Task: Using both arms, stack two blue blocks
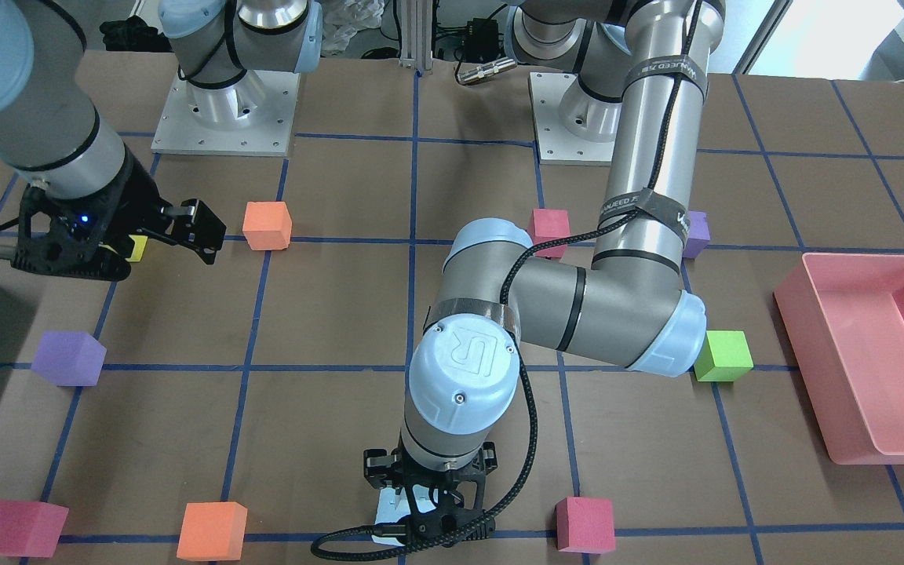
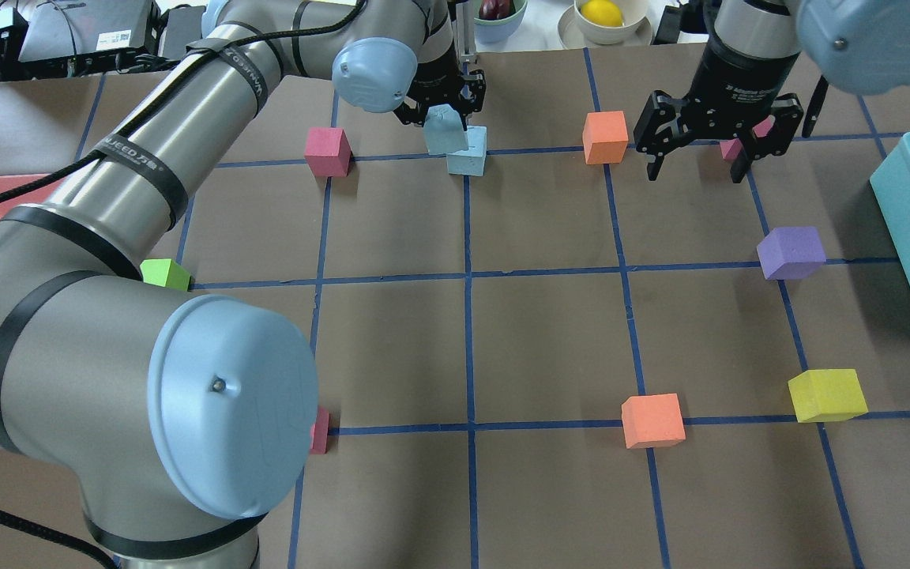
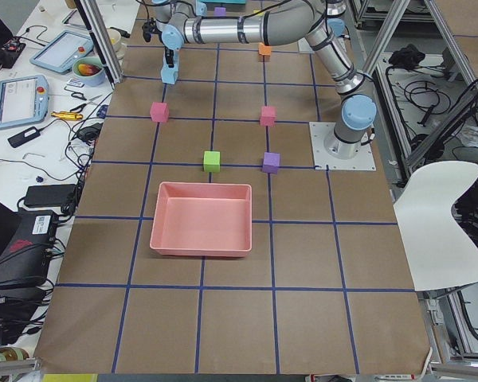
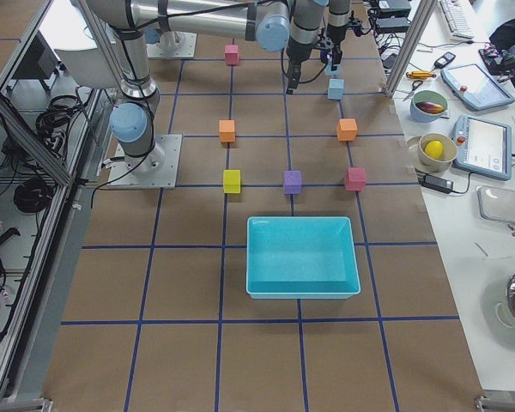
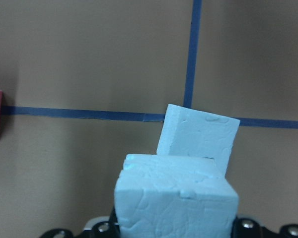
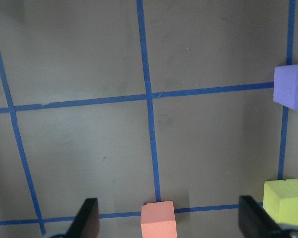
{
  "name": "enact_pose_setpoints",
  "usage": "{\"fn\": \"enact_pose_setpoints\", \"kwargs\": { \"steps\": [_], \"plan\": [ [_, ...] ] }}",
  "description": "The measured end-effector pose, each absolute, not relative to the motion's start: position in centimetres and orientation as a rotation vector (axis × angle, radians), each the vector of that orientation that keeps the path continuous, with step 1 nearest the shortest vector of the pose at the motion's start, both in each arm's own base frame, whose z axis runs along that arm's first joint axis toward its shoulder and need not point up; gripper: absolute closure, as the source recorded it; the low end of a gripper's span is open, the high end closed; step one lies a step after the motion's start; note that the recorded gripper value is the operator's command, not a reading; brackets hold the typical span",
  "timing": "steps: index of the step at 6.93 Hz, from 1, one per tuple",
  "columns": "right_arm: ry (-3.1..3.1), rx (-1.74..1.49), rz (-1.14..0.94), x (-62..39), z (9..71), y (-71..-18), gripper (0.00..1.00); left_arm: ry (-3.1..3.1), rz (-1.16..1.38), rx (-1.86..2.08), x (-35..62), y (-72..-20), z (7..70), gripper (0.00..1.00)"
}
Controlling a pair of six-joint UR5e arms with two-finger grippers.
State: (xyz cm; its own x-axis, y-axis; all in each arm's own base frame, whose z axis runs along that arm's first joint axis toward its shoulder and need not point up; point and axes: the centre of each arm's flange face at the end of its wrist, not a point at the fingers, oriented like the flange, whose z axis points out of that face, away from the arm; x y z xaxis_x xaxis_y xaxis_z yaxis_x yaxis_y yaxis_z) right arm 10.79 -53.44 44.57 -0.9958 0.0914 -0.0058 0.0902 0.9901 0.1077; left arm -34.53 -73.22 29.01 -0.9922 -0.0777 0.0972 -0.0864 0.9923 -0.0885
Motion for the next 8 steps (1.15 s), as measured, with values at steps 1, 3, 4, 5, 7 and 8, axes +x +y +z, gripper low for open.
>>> {"fn": "enact_pose_setpoints", "kwargs": {
  "steps": [1, 3, 4, 5, 7, 8],
  "plan": [
    [3.124, 0.173, 0.145, 10.9, 45.7, -51.5, 0.00, -3.039, 0.150, 0.130, -35.1, -73.6, 28.6, 1.00],
    [3.122, 0.199, 0.103, 11.1, 46.8, -50.0, 0.00, -3.027, 0.180, 0.140, -36.3, -74.1, 27.7, 1.00],
    [3.123, 0.201, 0.093, 11.2, 47.0, -49.7, 0.00, -3.023, 0.191, 0.145, -37.0, -74.3, 27.6, 1.00],
    [3.123, 0.202, 0.086, 11.3, 47.2, -49.6, 0.00, -3.023, 0.198, 0.143, -37.3, -74.5, 27.4, 1.00],
    [3.127, 0.186, 0.077, 11.7, 47.5, -49.3, 0.00, -3.042, 0.204, 0.139, -37.3, -74.7, 26.8, 1.00],
    [3.133, 0.157, 0.076, 12.3, 47.6, -49.1, 0.00, -3.053, 0.206, 0.140, -37.2, -74.7, 26.6, 1.00]
  ]
}}
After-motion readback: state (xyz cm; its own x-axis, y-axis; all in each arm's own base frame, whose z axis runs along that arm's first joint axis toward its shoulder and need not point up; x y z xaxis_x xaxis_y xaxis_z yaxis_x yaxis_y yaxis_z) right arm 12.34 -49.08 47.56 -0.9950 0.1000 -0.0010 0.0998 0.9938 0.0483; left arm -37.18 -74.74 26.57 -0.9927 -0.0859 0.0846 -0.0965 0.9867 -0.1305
